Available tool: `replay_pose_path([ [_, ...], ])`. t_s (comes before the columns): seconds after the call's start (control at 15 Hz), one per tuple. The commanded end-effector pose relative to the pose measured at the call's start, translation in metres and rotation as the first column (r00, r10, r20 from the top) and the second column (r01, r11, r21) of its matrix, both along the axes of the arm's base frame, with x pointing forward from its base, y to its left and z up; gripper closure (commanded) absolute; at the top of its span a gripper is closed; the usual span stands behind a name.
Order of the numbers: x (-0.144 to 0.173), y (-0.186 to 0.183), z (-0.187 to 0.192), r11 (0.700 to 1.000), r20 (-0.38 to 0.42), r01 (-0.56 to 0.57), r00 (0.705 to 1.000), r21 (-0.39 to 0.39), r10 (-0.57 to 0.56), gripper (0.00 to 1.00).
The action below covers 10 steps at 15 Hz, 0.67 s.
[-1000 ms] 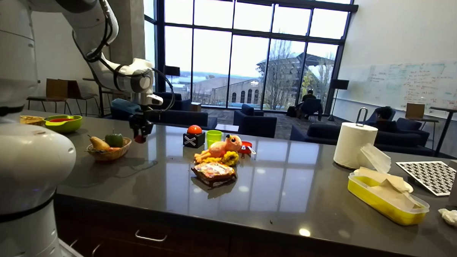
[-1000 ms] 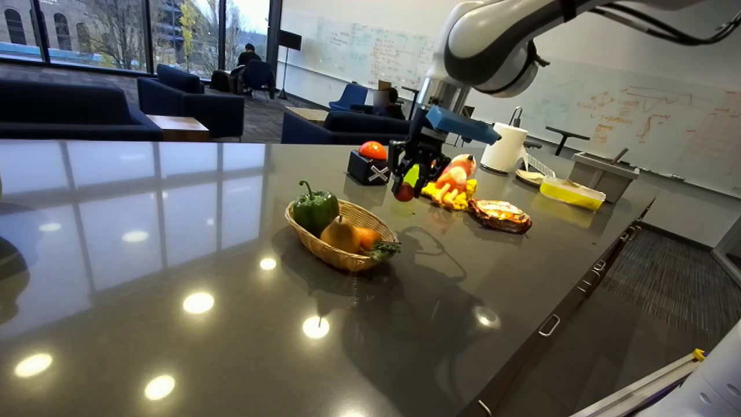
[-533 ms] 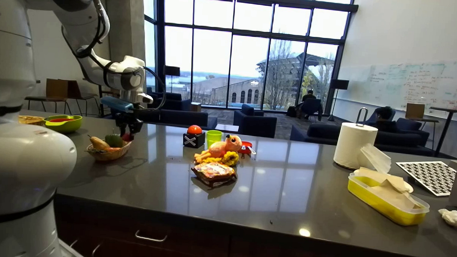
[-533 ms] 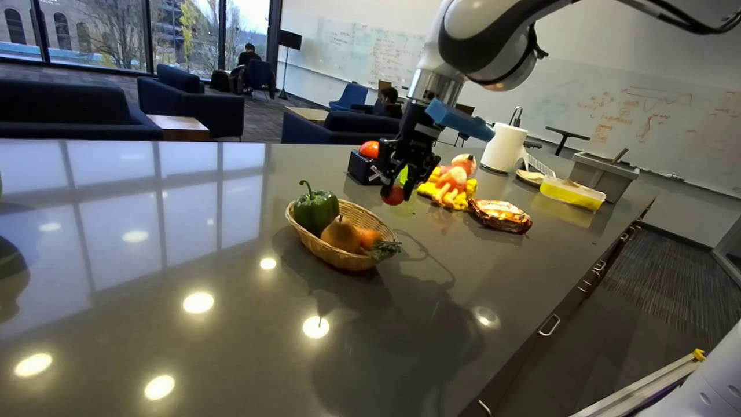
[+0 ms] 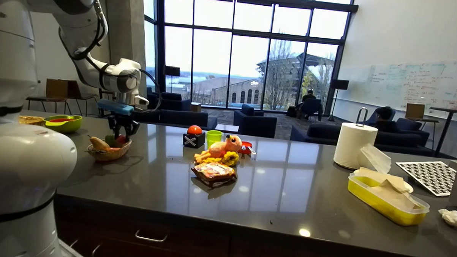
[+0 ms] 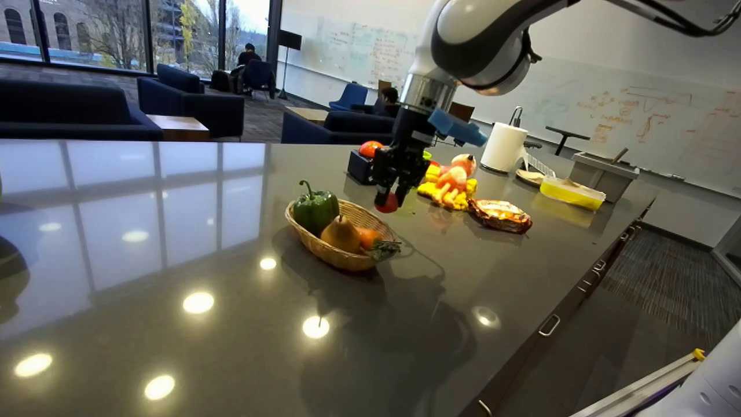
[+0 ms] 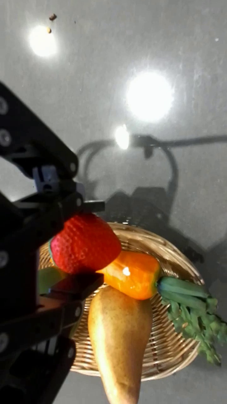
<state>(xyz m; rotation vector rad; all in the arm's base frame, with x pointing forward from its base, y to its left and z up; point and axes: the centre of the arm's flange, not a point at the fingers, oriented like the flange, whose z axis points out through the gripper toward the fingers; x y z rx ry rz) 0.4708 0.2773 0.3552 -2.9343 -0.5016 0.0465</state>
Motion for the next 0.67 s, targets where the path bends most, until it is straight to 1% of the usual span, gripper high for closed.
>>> replay_pose_path([
  [0.0,0.005,0.006,-0.006,0.997,0.009,-0.076,0.997,0.031,0.076,0.75],
  [0.2,0.008,0.014,-0.012,0.991,0.027,-0.129,0.991,0.033,0.128,0.75],
  [0.6,0.016,0.031,-0.019,0.981,0.045,-0.190,0.981,0.047,0.188,0.75],
])
